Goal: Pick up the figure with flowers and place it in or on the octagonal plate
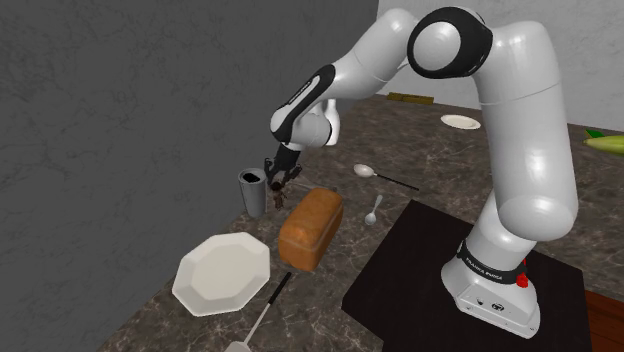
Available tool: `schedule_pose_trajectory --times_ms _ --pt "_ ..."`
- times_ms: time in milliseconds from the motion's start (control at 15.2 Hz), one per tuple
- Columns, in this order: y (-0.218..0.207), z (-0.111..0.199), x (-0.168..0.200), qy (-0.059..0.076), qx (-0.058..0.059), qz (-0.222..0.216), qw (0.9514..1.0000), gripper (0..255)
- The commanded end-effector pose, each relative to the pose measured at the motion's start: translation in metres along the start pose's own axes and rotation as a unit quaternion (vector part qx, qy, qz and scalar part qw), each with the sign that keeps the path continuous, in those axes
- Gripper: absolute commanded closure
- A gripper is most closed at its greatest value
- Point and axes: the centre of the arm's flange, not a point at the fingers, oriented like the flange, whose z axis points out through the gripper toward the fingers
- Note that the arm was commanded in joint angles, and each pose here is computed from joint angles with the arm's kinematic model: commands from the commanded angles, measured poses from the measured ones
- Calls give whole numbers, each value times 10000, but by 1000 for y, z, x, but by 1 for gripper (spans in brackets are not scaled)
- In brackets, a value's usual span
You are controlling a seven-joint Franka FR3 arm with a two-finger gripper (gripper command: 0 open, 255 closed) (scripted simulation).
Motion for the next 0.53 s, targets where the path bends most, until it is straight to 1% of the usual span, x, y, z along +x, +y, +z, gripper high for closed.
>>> schedule_pose_trajectory --times_ms 0,462 --pt "-3 -9 0 -3 -1 0 10000 255" --pt "-18 -43 1 -3 -1 0 10000 255"
